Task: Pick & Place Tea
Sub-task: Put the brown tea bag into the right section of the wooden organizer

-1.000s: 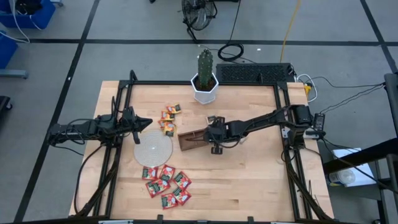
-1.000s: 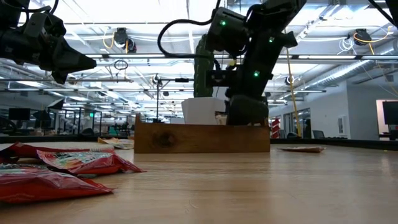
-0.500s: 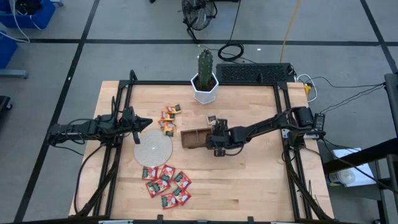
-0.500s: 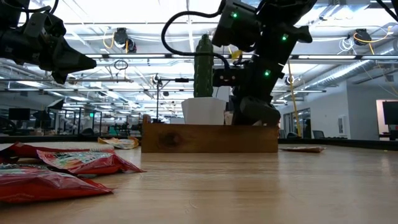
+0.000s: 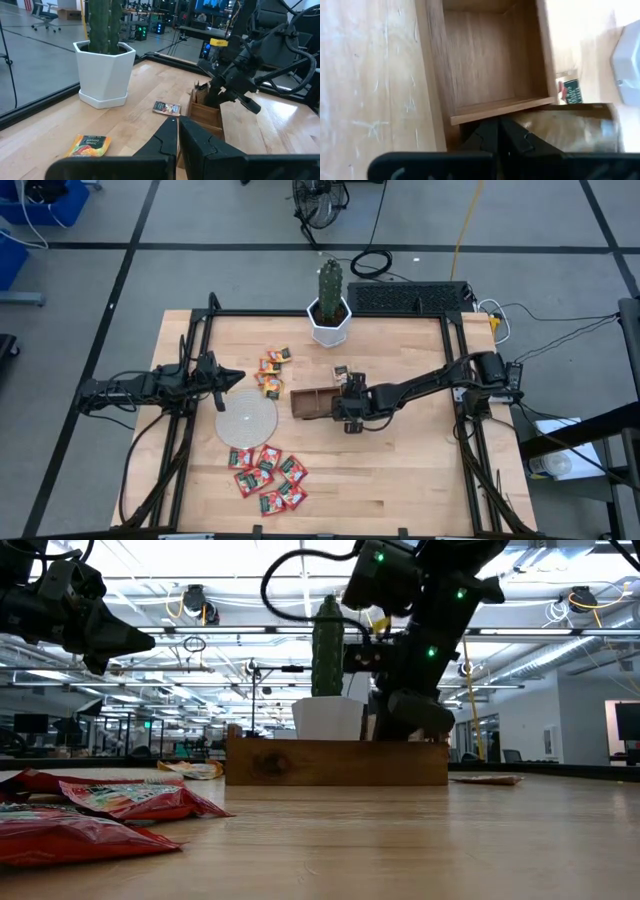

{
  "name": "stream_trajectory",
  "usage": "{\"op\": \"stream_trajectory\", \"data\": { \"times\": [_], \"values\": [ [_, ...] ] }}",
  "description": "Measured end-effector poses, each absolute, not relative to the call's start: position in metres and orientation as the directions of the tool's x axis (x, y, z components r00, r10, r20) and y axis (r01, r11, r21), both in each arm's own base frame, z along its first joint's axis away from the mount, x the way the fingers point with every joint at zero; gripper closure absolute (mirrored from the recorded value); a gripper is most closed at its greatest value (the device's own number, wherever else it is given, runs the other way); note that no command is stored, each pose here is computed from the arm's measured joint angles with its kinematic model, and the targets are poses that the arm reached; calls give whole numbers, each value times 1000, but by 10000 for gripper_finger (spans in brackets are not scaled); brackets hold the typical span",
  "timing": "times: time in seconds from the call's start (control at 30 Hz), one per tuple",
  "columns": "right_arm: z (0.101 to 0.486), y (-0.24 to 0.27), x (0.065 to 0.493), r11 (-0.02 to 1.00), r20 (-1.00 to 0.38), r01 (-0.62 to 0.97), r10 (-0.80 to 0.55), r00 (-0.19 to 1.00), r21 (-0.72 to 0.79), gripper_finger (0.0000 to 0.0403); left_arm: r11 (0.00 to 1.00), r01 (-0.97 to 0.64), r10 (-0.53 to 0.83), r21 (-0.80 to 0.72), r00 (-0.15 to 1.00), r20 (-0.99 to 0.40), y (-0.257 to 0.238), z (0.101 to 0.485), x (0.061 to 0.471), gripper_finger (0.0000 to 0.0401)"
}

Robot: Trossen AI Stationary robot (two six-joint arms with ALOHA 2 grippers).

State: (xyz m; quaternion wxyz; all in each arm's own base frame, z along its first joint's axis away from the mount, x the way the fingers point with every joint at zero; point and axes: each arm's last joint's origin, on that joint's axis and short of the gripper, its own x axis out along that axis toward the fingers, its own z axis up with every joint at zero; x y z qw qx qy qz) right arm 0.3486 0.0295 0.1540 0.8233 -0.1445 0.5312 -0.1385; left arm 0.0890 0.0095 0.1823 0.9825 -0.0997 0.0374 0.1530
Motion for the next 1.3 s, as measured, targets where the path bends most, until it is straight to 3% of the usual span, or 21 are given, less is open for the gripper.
{"op": "stream_trajectory", "data": {
  "times": [0.57, 0.63, 0.7, 0.77, 0.9, 1.03, 1.3],
  "values": [
    [212, 30, 333, 930, -765, 145, -361, 534, -338, 403, 933, -308, 293, -184, 950, -104, 9, 182, 89, 380],
    [215, 34, 330, 957, -795, 123, -286, 534, -262, 403, 933, -308, 293, -184, 950, -104, 9, 182, 89, 380],
    [214, 37, 327, 987, -840, 87, -161, 519, -135, 403, 933, -308, 293, -185, 951, -104, 9, 182, 89, 380],
    [207, 38, 324, 991, -866, 91, -126, 484, -93, 403, 933, -308, 293, -185, 951, -104, 9, 182, 89, 380],
    [182, 37, 312, 982, -890, 117, -186, 416, -151, 403, 933, -308, 293, -185, 950, -104, 9, 182, 89, 380],
    [168, 32, 306, 978, -884, 138, -202, 422, -158, 403, 933, -308, 293, -185, 950, -104, 9, 182, 89, 380],
    [176, 32, 307, 977, -866, 163, -197, 459, -136, 403, 933, -308, 293, -184, 950, -105, 9, 182, 89, 380]
  ]
}}
